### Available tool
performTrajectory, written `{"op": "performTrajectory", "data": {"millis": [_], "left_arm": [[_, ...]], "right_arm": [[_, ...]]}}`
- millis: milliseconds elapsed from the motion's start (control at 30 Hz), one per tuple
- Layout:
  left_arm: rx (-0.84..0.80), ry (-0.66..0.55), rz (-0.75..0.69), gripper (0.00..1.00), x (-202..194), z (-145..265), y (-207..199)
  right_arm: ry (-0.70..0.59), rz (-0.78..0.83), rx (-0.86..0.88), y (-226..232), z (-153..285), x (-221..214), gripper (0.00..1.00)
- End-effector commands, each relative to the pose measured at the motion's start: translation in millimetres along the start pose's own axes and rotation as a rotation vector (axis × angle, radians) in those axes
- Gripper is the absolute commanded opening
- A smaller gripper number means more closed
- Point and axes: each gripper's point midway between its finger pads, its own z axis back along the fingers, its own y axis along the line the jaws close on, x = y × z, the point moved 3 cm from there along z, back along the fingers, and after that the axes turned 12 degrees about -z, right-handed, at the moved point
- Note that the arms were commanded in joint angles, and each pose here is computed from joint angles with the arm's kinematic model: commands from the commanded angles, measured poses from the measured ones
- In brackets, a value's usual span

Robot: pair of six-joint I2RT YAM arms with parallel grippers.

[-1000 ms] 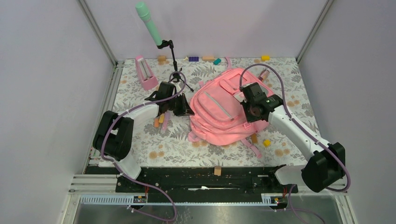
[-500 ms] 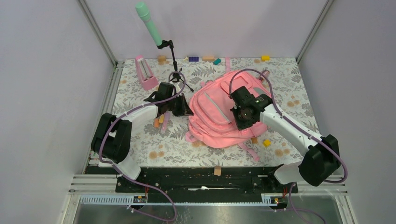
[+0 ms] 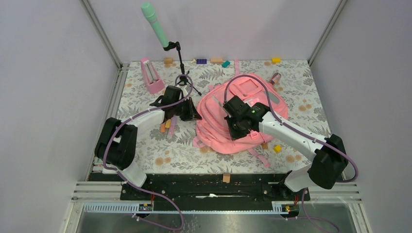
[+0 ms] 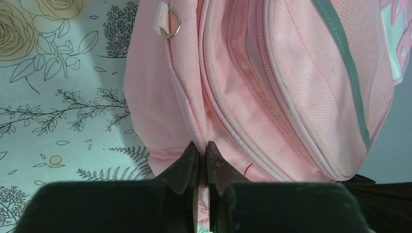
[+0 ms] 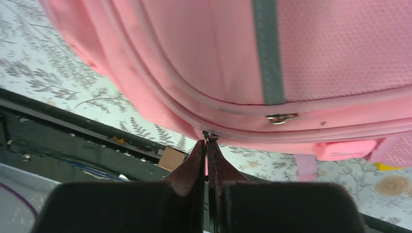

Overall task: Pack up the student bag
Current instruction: Unzip the student bag at the center of the board.

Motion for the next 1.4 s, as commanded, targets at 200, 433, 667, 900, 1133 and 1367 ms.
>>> {"op": "performTrajectory", "data": {"millis": [200, 433, 667, 900, 1133, 1367], "left_arm": [[-0.116, -0.102, -0.05, 0.0, 20, 11, -33], [-0.154, -0.099, -0.074, 0.0, 12, 14, -50], [-0.134, -0.165, -0.154, 0.17, 13, 36, -61], [-0.03, -0.442, -0.33, 0.8, 35, 87, -69], [-0.061, -0.52, -0.65, 0.81, 8, 102, -117], [-0.125, -0.581, -0.818, 0.81, -22, 106, -134]], "right_arm": [[-0.148, -0.135, 0.28, 70, 12, 26, 0.0], [-0.22, -0.219, 0.296, 87, 9, 54, 0.0], [-0.275, -0.317, 0.266, 88, 10, 69, 0.0], [-0.275, -0.403, 0.267, 81, 13, 67, 0.0], [-0.242, -0.523, 0.306, 80, 19, 67, 0.0], [-0.21, -0.629, 0.354, 76, 30, 67, 0.0]]}}
